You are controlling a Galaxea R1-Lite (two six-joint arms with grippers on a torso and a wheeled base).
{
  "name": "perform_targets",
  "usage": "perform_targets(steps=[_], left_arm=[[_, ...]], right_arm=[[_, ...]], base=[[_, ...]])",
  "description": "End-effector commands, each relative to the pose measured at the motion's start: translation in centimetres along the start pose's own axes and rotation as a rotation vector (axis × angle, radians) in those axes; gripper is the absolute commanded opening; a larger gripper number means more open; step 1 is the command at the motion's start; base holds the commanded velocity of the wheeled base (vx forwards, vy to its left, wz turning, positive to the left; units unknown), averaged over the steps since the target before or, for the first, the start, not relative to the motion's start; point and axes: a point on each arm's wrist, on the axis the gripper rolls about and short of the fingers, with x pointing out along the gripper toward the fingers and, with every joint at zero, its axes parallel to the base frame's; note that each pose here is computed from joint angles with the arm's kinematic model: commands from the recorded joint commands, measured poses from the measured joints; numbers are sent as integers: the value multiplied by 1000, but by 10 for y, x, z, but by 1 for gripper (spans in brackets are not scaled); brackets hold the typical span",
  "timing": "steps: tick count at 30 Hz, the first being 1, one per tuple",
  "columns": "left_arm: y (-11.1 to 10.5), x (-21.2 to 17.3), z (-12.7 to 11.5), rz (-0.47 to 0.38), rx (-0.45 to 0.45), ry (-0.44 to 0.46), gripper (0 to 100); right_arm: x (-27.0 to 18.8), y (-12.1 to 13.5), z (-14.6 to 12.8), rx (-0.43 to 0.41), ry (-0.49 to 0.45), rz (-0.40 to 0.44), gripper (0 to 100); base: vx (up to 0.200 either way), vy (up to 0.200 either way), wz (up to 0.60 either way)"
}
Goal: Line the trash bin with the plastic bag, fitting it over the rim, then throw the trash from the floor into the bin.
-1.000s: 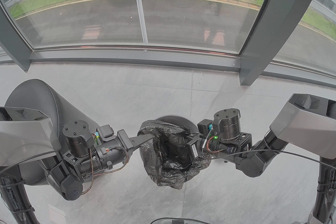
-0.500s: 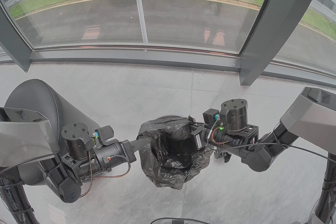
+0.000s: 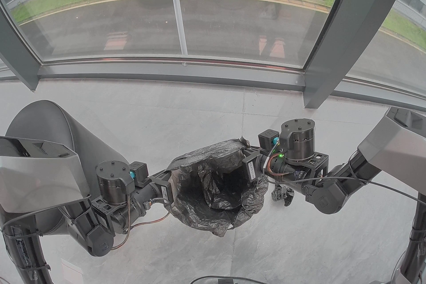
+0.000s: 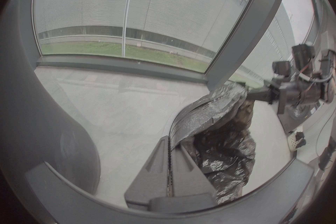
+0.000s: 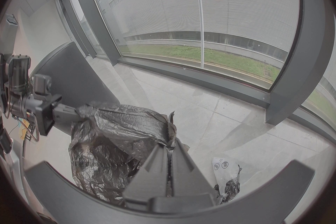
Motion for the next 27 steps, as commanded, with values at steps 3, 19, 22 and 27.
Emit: perform_targets(steps=[3,19,22,27], left_arm=[[-3,23,11,41,20,3,0],[-1,52,26,54,16,-10,0],[1,55,27,60,14,-12,0],[2,57,26,63,17,-9,0]], right_arm=[[10,-4,3,4,-19,-18,0],[61,-29,-13,26,-33,-98,0],[64,-30,-9,30,-47,-100,0],[64,-30,-9,38,-48,-102,0]], base=[[0,0,0],[0,0,0],[0,0,0],[0,0,0]])
